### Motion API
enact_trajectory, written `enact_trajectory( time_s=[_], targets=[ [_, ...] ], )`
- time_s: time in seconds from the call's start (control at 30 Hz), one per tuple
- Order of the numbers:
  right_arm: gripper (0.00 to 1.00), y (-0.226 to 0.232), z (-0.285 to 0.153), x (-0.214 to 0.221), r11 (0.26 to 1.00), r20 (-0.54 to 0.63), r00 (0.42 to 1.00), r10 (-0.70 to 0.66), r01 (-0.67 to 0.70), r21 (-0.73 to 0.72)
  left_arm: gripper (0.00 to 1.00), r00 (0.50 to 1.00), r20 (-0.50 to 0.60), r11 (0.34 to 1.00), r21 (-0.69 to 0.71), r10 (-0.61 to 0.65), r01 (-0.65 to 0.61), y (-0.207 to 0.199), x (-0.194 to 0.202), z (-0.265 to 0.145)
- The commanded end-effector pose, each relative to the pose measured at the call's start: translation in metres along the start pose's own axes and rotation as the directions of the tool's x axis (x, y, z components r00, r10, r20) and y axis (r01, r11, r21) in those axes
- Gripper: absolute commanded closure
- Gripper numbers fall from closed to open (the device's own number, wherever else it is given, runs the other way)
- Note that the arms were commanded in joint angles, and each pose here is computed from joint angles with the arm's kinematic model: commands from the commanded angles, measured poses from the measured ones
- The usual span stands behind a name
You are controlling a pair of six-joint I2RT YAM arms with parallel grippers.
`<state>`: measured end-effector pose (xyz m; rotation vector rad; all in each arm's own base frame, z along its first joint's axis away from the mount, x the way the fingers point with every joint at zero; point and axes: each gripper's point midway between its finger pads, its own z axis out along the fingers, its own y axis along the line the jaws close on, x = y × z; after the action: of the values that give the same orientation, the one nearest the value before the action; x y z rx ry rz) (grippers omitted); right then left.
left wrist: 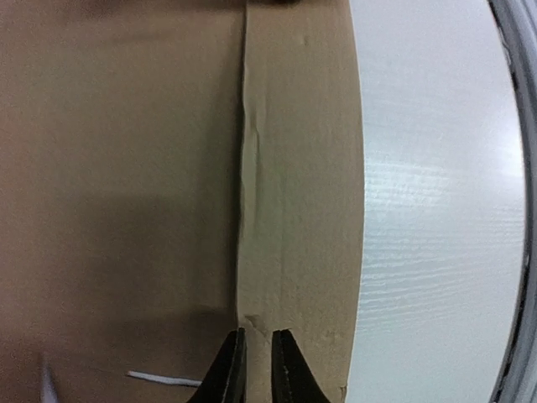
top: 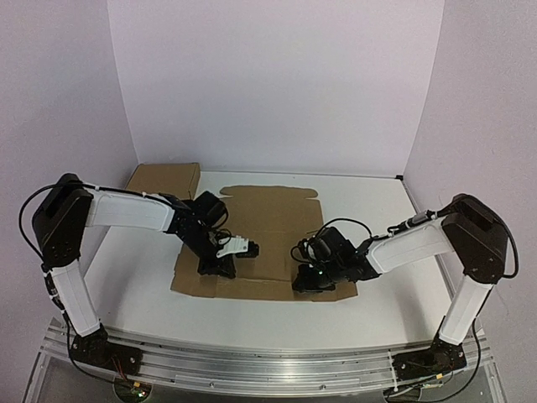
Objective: Fold the paper box
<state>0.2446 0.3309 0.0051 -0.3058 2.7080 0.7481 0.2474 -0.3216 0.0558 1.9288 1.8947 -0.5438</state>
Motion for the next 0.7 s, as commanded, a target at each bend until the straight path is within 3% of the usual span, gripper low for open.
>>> enact_trajectory(
  time_s=[0.0, 0.27, 0.5, 0.67],
  targets=[
    [1.00, -0.042, 0.006, 0.052, 0.986, -0.205, 0.979, 0.023, 0.011, 0.166, 0.90, 0.992, -0.103, 0.997, 0.016, 0.071, -0.070, -0.010, 0.048, 0.023],
    [1.00, -0.030, -0.004, 0.040, 0.990, -0.182, 0.983, 0.029, -0.003, 0.139, 0.94, 0.978, -0.210, 0.998, 0.058, -0.009, 0.022, -0.020, 0.087, 0.054],
    [1.00, 0.008, -0.046, -0.009, 0.997, -0.026, 1.000, 0.009, -0.007, 0.079, 0.97, 0.975, -0.216, 0.993, 0.092, -0.049, 0.070, -0.031, 0.091, 0.053],
    [1.00, -0.028, -0.033, 0.023, 0.983, -0.084, 0.993, 0.085, -0.069, 0.171, 0.97, 0.976, -0.207, 0.992, 0.092, -0.066, 0.086, -0.030, 0.087, 0.053]
  ],
)
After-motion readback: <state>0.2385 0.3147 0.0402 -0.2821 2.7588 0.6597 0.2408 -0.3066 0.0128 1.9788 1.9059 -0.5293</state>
